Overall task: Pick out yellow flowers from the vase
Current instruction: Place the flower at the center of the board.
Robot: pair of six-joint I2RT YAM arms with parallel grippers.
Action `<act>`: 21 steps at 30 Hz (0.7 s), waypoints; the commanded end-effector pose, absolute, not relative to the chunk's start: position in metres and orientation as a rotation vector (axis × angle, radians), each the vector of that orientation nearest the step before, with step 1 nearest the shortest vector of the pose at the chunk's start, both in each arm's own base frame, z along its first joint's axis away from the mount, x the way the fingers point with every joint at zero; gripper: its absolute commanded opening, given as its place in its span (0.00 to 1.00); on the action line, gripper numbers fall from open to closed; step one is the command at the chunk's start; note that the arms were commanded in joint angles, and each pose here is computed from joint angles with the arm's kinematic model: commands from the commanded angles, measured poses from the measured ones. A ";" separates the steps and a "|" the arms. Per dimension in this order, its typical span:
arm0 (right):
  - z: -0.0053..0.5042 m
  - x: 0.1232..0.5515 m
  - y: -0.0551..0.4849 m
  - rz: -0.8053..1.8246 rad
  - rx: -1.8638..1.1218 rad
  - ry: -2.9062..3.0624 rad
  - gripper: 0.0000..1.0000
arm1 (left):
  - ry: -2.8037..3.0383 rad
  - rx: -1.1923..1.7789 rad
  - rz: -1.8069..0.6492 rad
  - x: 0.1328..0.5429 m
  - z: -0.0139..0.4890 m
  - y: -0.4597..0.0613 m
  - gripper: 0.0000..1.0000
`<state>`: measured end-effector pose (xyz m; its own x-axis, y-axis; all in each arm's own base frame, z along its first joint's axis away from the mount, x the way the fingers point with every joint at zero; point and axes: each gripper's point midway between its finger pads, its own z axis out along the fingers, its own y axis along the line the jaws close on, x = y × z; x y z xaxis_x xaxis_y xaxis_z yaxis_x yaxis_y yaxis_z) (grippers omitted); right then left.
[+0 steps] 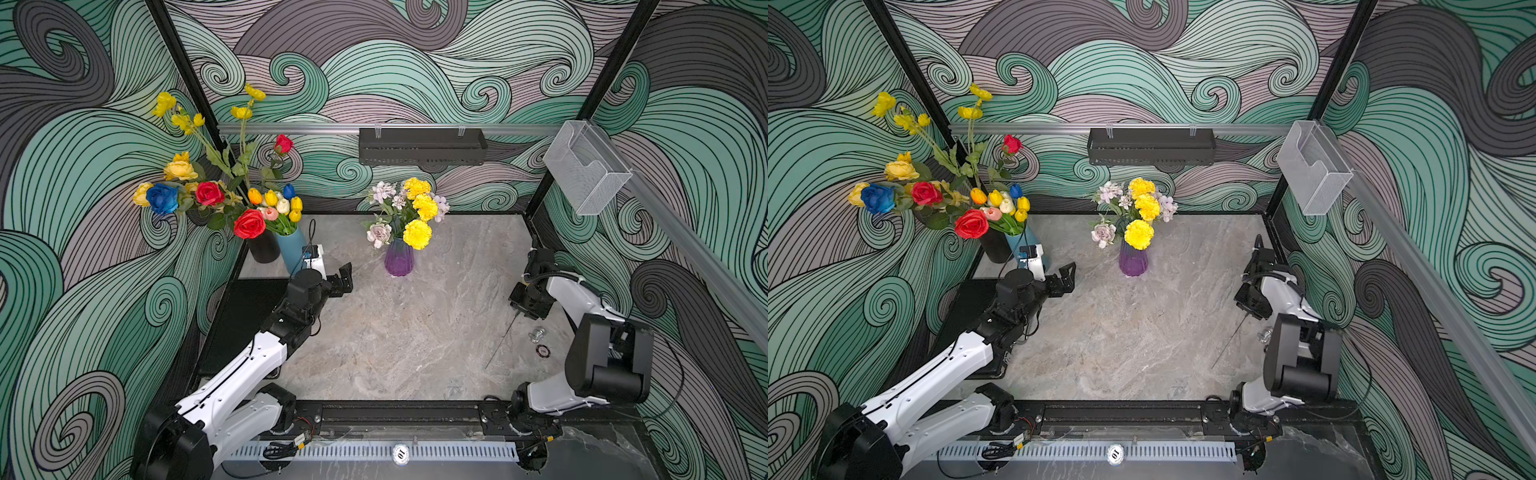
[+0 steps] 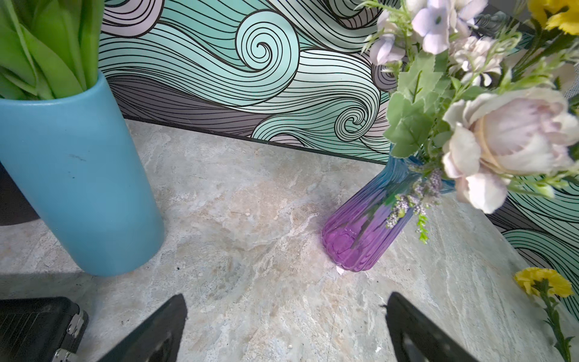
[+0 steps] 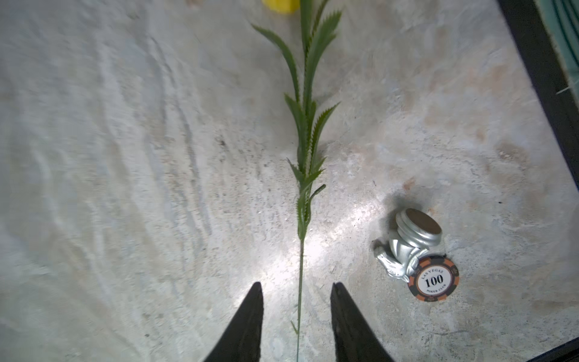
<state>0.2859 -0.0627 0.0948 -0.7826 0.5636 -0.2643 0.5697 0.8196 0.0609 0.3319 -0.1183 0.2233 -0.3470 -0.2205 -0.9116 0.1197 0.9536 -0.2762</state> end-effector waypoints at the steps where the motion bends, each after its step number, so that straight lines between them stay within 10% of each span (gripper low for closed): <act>1: 0.121 0.291 -0.047 0.082 0.778 2.643 0.44 | 1.852 -0.012 -0.439 0.331 0.242 -0.135 0.96; 21: 0.272 0.318 0.048 0.505 0.212 1.955 0.62 | 1.715 0.616 -0.703 0.298 0.288 -0.260 0.71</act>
<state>0.3115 0.0399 0.2459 -0.5240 0.3721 -0.7661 0.0144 0.9033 0.4288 0.3027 -0.2416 0.2654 -0.3406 -0.0286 -0.9398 0.6467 0.7184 -0.2563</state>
